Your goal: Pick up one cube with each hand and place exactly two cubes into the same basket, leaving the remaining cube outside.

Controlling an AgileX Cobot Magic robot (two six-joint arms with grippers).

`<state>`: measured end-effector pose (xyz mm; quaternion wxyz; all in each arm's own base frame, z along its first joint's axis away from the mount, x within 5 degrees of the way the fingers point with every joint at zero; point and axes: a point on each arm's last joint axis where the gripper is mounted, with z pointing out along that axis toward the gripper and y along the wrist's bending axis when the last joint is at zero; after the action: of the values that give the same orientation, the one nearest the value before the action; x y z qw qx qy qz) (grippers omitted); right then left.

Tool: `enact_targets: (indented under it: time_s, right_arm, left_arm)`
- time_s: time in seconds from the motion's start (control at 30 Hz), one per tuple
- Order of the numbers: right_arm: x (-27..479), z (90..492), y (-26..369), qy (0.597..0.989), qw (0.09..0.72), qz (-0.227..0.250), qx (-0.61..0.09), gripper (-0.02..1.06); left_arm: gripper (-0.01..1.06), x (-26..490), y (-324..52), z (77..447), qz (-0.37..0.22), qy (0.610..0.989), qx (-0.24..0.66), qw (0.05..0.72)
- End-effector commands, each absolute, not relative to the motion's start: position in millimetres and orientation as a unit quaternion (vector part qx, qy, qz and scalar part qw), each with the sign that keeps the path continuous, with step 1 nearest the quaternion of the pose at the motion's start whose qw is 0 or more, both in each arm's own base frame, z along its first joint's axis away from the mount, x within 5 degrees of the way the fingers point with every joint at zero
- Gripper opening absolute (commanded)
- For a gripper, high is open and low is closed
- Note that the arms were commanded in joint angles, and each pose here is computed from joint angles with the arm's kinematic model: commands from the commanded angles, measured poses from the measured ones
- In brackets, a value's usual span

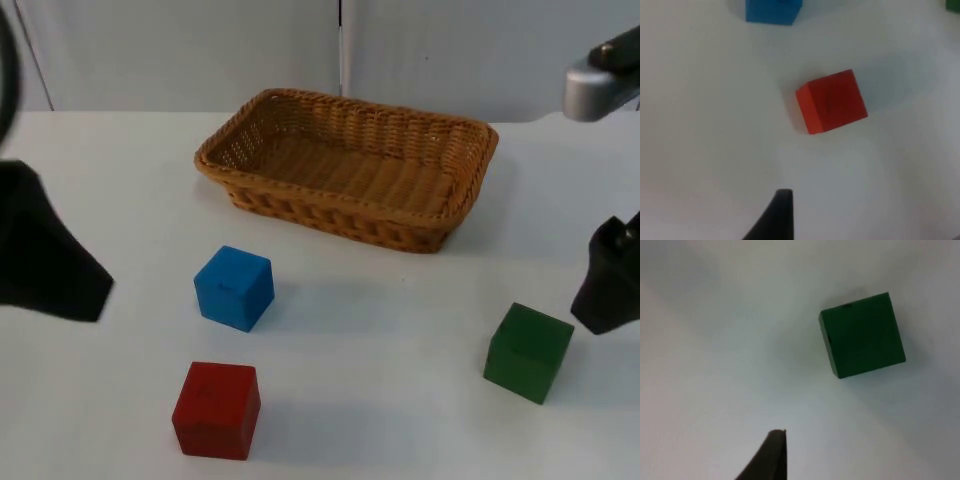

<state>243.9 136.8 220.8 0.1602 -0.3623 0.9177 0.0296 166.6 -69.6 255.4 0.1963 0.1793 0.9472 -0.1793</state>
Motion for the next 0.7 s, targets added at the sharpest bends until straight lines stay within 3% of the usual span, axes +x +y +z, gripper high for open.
enact_targets:
  time_s: [0.0,0.3,0.67]
  right_arm:
    - [247,221,141,0.911,0.171,0.03,-0.375,1.05]
    - [251,219,143,0.898,0.188,0.026,-0.397,1.05]
    - [270,214,154,0.901,0.168,0.025,-0.4,1.05]
  left_arm:
    - [1.05,172,-74,251,-0.168,0.95,0.18,0.194]
    - [1.05,197,-113,205,-0.148,0.954,0.214,0.149]
    - [1.05,225,-141,181,-0.121,0.965,0.199,0.121]
